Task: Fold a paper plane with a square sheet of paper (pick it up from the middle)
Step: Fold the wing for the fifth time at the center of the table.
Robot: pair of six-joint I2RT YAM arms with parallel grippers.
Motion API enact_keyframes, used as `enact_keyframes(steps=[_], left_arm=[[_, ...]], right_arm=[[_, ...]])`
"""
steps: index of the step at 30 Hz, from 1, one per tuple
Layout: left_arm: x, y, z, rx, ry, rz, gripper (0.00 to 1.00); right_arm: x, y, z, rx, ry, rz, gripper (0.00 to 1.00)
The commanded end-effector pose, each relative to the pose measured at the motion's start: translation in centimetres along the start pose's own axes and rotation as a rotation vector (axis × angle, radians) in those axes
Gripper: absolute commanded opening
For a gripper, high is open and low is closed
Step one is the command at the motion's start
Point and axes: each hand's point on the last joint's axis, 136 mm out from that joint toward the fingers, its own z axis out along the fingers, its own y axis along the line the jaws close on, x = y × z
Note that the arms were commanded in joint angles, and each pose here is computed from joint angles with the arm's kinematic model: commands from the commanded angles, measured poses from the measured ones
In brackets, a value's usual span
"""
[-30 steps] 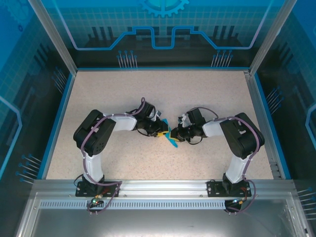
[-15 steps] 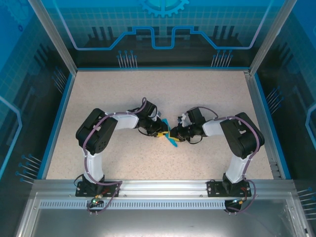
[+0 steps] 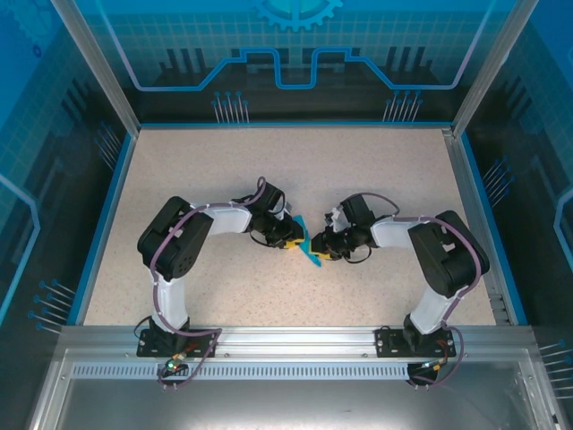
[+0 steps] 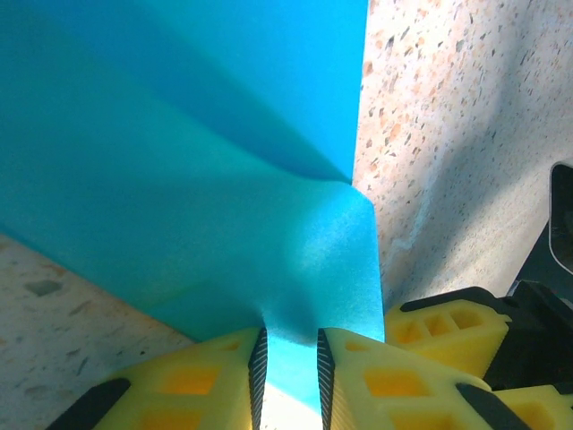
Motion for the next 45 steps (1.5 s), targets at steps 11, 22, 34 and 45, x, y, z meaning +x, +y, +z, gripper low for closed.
enact_keyframes(steps=[11,22,34,45], left_arm=[[0.4,2.0,0.8,-0.073,0.019,-0.027,0.26],[0.4,1.8,0.7,-0.066,0.020,-0.028,0.26],[-0.6,-1.4,-0.6,-0.008,-0.008,0.041,0.27],[0.4,-3.8,-1.4,0.127,0.002,0.111,0.31]], right_arm=[[0.1,0.8,-0.7,0.140,-0.008,-0.111,0.24],[0.8,-0.1,0.4,0.173,0.021,-0.105,0.18],[1.4,-1.6,1.2,0.117,0.034,-0.042,0.08],[1.1,-1.4,1.1,0.017,0.027,0.008,0.08]])
